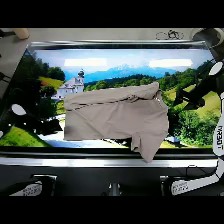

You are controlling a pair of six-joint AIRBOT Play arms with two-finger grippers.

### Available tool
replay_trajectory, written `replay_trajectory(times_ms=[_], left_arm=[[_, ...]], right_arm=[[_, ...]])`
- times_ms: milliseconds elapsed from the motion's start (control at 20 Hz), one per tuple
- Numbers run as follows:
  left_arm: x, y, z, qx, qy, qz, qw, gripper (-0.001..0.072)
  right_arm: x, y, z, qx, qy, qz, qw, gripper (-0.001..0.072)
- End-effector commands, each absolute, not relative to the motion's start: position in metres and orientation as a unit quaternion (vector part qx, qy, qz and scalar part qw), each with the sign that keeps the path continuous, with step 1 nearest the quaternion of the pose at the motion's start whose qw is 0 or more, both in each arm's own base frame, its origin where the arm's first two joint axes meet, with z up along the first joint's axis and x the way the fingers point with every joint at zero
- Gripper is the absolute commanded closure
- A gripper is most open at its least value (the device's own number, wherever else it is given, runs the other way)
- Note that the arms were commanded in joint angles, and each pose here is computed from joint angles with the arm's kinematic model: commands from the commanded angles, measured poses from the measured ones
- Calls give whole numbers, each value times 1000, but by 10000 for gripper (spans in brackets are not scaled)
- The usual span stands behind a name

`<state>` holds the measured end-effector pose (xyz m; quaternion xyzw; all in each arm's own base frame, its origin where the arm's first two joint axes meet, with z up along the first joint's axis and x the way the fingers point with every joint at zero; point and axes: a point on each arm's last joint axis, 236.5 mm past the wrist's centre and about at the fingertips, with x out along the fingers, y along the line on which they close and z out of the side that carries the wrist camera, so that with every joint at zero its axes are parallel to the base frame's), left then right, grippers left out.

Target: Fold the shirts.

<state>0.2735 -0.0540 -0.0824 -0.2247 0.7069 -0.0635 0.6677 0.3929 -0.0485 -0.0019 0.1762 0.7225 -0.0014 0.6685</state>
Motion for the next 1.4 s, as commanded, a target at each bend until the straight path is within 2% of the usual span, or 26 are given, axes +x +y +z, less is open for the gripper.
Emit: replay_trajectory(times_ms=[0,150,300,350,500,600,650,750,800,850,950,1000,1150,1250,1300,1350], left_arm=[[248,-81,-109,-260,711,-75,649,350],[255,-83,-111,-257,702,-75,660,356],[261,-82,-110,-256,693,-72,670,653],[262,-81,-106,-249,690,-81,674,681],[275,-76,-76,-223,659,-113,710,683],[275,-71,-55,-212,638,-120,730,683],[267,-70,-50,-203,639,-122,732,682],[254,-72,-55,-200,648,-124,724,680],[251,-72,-61,-202,651,-120,721,648],[250,-71,-67,-204,652,-115,721,533],[250,-70,-71,-207,655,-111,719,257],[252,-69,-73,-207,653,-108,720,194],[253,-68,-85,-225,666,-90,705,181],[248,-73,-95,-232,682,-91,687,174],[247,-76,-98,-239,687,-93,680,126],[246,-79,-101,-244,692,-94,673,81]], right_arm=[[370,-45,-12,185,740,5,647,229],[369,-45,-12,182,741,8,646,228],[366,-51,-14,172,746,-1,643,228],[364,-53,-14,169,748,-4,642,228],[363,-55,-14,166,750,-7,640,228],[352,-52,-18,168,765,-5,622,216],[341,-49,-26,171,777,-3,605,159],[318,-38,-51,186,798,4,572,125],[310,-31,-63,194,803,13,563,122],[305,-26,-75,202,803,15,560,124],[304,-19,-90,215,797,18,565,153],[306,-17,-94,220,792,17,569,157],[312,-6,-104,247,776,21,580,185],[315,1,-108,259,768,32,585,299],[315,1,-109,259,767,30,586,419],[315,0,-109,259,767,30,587,594]])
